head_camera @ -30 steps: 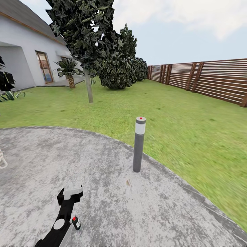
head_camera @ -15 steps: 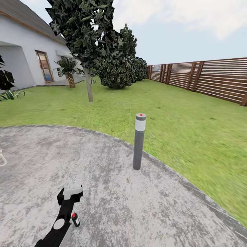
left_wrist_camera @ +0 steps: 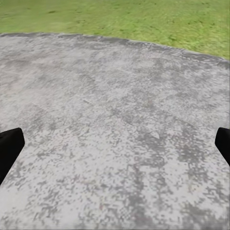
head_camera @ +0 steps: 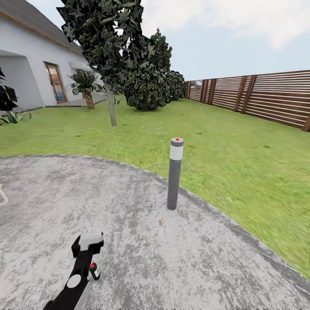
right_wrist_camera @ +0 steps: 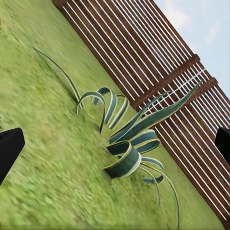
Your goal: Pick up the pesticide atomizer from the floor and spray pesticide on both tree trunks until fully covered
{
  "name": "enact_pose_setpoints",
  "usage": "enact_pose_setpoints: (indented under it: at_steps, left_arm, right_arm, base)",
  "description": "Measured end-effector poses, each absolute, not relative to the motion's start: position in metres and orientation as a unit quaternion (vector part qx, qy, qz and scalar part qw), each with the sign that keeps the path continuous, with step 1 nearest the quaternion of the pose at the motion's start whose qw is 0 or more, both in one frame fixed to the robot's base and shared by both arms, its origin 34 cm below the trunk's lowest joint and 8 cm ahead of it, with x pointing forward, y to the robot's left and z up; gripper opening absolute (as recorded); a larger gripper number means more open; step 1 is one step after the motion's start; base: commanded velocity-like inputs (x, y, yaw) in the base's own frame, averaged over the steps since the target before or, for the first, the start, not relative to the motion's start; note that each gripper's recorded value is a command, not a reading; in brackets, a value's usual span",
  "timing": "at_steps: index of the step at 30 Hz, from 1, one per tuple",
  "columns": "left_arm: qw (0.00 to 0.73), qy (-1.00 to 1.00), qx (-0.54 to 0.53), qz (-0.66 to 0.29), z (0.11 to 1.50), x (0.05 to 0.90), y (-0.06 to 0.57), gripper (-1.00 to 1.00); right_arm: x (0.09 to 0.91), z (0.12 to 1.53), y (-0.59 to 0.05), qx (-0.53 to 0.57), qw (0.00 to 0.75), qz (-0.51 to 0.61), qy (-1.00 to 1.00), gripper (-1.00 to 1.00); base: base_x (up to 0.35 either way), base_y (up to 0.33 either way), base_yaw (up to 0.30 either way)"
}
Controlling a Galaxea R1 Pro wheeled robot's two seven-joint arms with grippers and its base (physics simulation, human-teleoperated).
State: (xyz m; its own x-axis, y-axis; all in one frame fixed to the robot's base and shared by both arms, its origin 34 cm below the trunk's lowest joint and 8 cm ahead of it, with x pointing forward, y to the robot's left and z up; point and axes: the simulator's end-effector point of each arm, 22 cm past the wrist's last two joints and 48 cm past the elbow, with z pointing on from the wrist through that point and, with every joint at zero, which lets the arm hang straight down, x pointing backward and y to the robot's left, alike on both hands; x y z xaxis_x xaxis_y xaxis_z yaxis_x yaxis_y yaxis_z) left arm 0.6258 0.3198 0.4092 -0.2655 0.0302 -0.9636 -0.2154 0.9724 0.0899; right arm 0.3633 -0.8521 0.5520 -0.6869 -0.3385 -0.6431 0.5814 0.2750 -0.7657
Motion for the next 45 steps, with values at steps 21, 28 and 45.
enact_pose_setpoints:
  at_steps: [21, 28, 45]
  left_arm:
    - [0.567, 0.814, -0.061, 0.108, 0.360, 0.614, 0.326, 1.00]
    - [0.556, 0.822, -0.059, 0.109, 0.344, 0.609, 0.326, 1.00]
    - [0.527, 0.841, -0.056, 0.111, 0.306, 0.597, 0.326, 1.00]
  right_arm:
    - [0.366, 0.526, -0.852, 0.062, 0.356, -0.599, 0.715, 1.00]
    - [0.367, 0.517, -0.852, 0.053, 0.346, -0.600, 0.720, 1.00]
    - [0.367, 0.495, -0.852, 0.032, 0.320, -0.601, 0.731, 1.00]
  base:
    - [0.000, 0.000, 0.000]
    - [0.000, 0.000, 0.000]
    - [0.000, 0.000, 0.000]
